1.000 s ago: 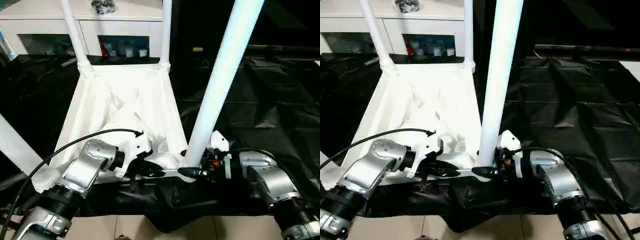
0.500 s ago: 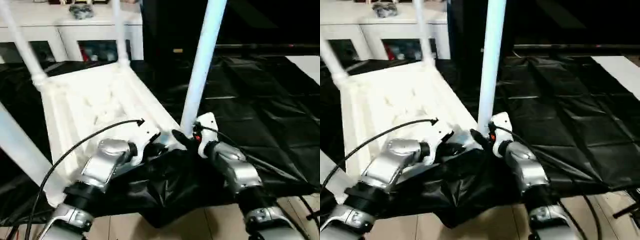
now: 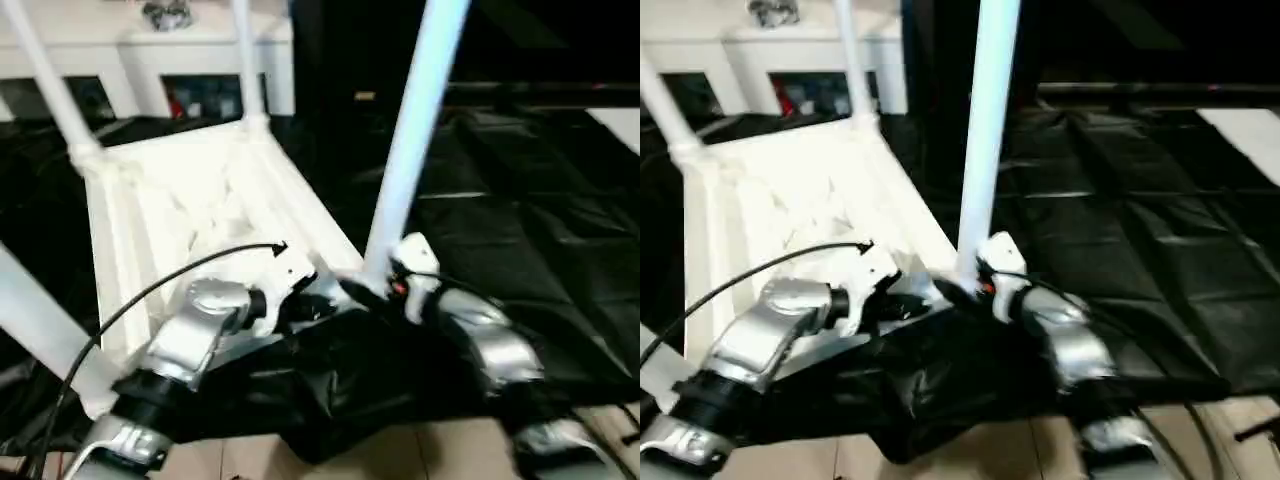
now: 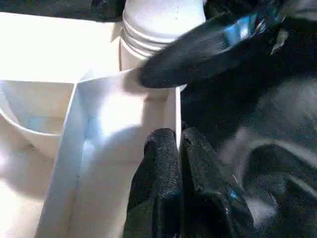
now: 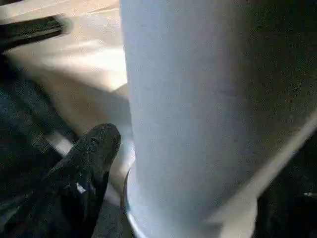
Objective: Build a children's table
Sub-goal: Rotate leg to tighten
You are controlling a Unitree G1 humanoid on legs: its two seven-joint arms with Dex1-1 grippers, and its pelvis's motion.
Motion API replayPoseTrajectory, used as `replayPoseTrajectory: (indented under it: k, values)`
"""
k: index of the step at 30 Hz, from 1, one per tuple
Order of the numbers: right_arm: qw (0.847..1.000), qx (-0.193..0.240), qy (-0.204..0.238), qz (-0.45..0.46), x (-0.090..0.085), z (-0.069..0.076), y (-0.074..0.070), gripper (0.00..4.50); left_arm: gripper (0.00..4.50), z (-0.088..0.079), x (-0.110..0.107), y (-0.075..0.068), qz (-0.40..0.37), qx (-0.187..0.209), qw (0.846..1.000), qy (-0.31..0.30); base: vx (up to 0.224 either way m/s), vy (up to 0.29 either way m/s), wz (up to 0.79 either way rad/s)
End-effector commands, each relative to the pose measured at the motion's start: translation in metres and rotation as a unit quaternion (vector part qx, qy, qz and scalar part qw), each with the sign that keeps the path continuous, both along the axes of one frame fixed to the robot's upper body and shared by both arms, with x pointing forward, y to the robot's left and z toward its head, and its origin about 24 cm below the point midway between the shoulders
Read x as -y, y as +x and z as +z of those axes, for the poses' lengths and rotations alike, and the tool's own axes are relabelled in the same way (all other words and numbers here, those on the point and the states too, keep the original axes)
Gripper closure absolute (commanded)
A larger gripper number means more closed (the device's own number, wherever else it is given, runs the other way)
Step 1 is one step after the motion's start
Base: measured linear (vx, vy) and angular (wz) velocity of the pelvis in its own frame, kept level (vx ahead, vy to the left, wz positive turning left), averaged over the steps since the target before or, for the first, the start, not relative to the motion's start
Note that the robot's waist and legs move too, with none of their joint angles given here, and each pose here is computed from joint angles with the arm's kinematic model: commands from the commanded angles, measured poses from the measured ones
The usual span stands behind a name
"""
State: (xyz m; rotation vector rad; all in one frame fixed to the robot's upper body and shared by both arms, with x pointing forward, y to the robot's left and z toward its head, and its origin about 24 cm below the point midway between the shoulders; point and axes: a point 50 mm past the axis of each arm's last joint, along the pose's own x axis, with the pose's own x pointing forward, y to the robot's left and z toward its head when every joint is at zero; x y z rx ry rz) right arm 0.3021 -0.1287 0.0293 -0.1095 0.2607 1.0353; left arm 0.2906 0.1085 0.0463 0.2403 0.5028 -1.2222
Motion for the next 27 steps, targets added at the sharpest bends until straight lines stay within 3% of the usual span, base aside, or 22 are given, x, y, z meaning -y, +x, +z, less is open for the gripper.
replayPoseTrajectory:
  k: [1, 9, 20, 25, 27]
  values:
    - [0.992, -0.053, 0.010, 0.117, -0.021, -0.011, -0.022, 0.69, 4.50, 0.007, 0.016, -0.005, -0.064, 0.007, 0.998, -0.026, 0.000, 0.000, 0.00]
    - [0.975, -0.103, 0.011, 0.197, -0.006, -0.013, -0.040, 0.85, 4.50, 0.008, 0.006, -0.012, -0.110, -0.017, 0.994, -0.024, 0.000, 0.000, 0.00]
    - [0.972, -0.114, 0.017, 0.205, -0.007, -0.014, -0.043, 1.73, 4.50, 0.006, 0.005, -0.011, -0.115, -0.018, 0.993, -0.020, 0.000, 0.000, 0.00]
    - [0.972, -0.118, 0.023, 0.201, -0.011, -0.017, -0.044, 1.81, 4.50, 0.005, 0.004, -0.010, -0.099, -0.013, 0.995, -0.018, 0.000, 0.000, 0.00]
    - [0.979, -0.108, 0.030, 0.172, -0.013, -0.018, -0.040, 1.82, 4.50, 0.004, 0.006, -0.007, -0.075, -0.008, 0.997, -0.024, 0.000, 0.000, 0.00]
